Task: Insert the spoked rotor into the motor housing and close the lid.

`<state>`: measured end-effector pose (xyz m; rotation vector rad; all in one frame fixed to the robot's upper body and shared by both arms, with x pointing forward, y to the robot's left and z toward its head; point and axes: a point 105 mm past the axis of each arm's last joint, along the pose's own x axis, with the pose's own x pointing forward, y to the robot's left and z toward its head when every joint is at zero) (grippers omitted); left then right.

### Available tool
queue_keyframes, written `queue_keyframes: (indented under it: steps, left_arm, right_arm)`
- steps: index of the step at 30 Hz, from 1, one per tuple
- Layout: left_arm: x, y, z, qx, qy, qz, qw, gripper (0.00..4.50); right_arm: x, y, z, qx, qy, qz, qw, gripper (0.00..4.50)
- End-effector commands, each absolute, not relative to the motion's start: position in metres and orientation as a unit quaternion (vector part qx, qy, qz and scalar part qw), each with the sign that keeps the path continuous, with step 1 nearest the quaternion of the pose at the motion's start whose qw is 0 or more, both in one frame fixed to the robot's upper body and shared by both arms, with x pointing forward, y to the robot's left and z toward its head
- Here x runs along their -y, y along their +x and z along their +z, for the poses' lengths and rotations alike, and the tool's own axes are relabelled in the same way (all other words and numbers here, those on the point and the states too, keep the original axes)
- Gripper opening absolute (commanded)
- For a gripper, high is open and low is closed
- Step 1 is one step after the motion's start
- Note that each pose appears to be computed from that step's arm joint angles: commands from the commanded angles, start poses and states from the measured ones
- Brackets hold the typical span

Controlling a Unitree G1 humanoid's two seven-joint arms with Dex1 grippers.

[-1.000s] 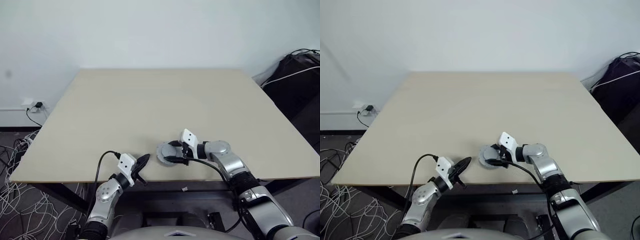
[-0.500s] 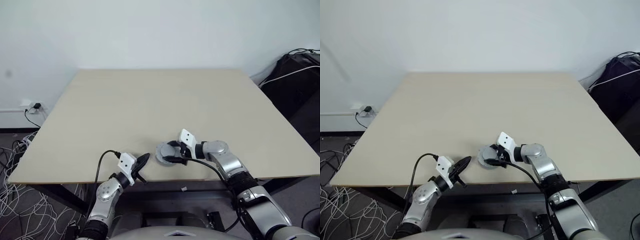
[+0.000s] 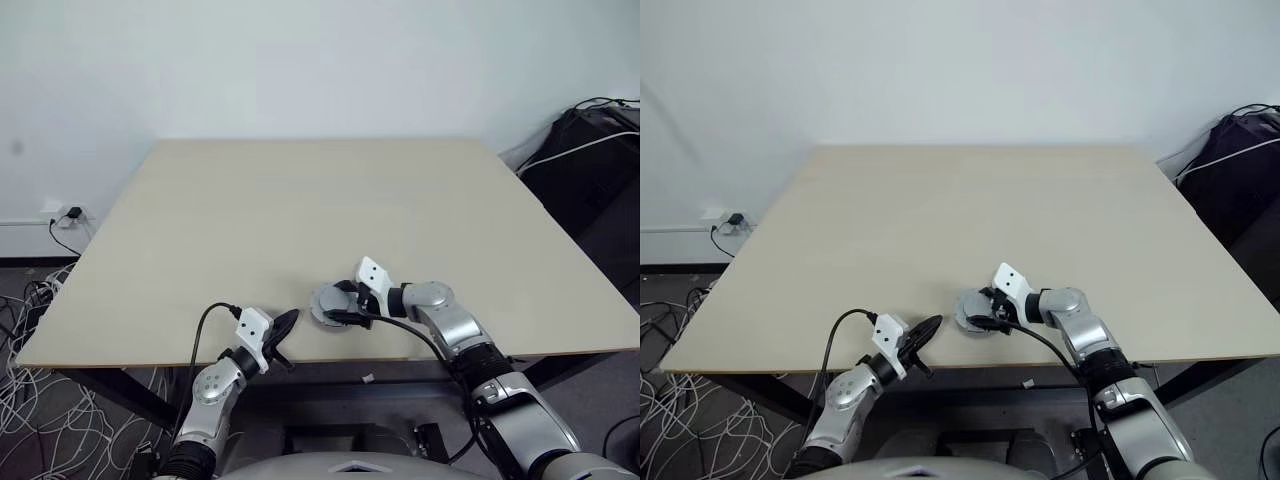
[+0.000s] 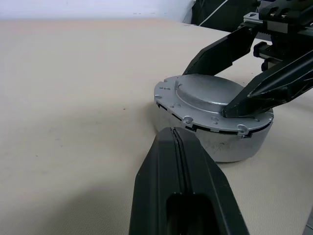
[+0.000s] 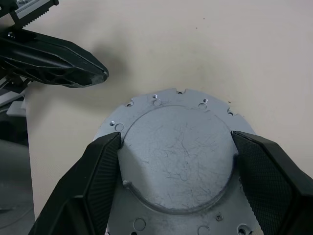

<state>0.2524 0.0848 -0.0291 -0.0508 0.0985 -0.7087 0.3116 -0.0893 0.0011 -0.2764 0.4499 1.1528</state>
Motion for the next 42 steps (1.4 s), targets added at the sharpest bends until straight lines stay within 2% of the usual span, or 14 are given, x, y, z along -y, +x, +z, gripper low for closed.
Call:
queue_keyframes:
  steps: [1, 30, 42]
  left_arm:
    - [-0.082, 0.257, -0.02, -0.027, -0.016, -0.353, 0.935, 0.0]
    - [-0.087, 0.254, -0.033, -0.037, -0.016, -0.353, 0.935, 0.0]
    - [-0.071, 0.228, -0.015, -0.015, -0.016, -0.361, 0.932, 0.0]
  right_arm:
    - [0.099, 0.312, -0.004, -0.237, -0.148, 0.532, 0.799, 3.28]
    - [0.107, 0.313, -0.009, -0.246, -0.179, 0.526, 0.794, 3.28]
    - [0.108, 0.306, -0.017, -0.288, -0.165, 0.534, 0.778, 3.28]
